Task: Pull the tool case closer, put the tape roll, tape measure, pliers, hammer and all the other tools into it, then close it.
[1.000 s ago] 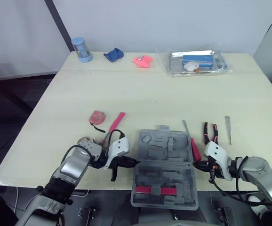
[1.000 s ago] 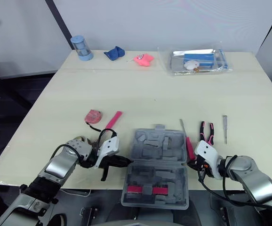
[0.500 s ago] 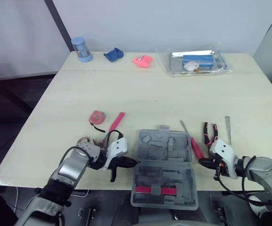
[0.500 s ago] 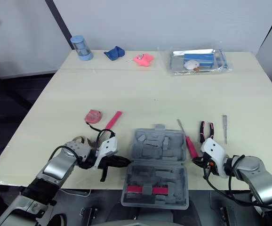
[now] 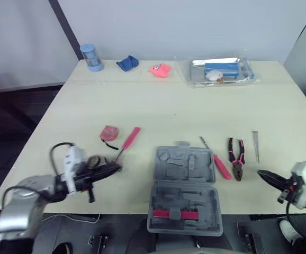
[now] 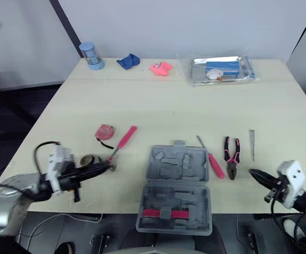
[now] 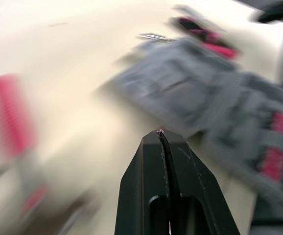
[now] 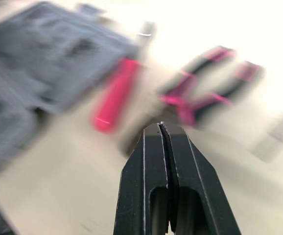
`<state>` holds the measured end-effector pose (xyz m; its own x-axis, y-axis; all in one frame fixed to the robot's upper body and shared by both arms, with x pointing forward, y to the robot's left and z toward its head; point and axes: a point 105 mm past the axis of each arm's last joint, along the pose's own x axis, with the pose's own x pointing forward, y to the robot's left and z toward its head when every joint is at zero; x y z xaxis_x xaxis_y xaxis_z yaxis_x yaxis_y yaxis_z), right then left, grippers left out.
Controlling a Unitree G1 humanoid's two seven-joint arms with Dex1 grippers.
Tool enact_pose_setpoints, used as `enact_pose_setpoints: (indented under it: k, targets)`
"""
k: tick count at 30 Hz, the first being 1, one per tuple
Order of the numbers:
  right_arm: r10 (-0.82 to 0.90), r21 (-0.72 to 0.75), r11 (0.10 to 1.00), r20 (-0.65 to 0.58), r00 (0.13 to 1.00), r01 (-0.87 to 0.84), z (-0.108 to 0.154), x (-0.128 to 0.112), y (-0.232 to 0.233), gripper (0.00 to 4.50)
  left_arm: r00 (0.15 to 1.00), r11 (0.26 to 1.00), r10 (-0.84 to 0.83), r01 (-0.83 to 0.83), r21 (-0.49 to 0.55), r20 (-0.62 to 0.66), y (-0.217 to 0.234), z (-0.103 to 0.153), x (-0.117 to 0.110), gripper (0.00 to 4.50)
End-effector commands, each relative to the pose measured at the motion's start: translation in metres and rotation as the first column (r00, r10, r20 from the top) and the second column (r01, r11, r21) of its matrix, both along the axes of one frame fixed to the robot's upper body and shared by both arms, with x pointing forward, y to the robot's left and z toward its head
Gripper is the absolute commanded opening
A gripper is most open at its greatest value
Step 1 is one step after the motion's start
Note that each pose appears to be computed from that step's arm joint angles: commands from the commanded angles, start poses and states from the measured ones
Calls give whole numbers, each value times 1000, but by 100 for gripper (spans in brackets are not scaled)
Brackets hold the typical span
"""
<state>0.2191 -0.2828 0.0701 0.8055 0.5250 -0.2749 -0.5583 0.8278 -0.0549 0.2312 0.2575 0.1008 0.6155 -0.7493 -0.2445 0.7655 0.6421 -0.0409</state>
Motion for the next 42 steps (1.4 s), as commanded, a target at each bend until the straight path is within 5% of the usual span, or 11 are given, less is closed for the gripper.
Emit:
enact_pose_setpoints:
  k: [1,5,9,11,13,26,33,42]
  targets:
    - [-87,-4,996,62,994,88,9,-7,-30,0,983,985,173,-172,-9,56,38,8,-7,61]
    - [-172,5,985,64,983,172,6,-19,-58,74,933,935,354,-354,-11,64,74,3,-17,228]
    - [-253,17,968,65,965,252,1,-29,-78,274,886,887,461,-461,-2,46,99,-6,-27,428]
    - [-272,21,962,68,960,271,0,-31,-84,388,872,872,489,-490,14,28,108,-15,-32,450]
    - [-278,14,961,62,959,277,-1,-34,-87,440,865,865,501,-501,29,14,112,-21,-36,450]
    - [-166,14,986,87,982,166,20,-26,-64,440,913,901,409,-404,156,1,103,-25,-36,450]
    - [147,76,984,193,970,-164,64,0,11,440,988,918,154,-142,371,-4,82,-4,-13,450]
    - [505,103,834,257,824,-543,85,6,98,440,995,778,-42,88,622,-88,69,16,6,450]
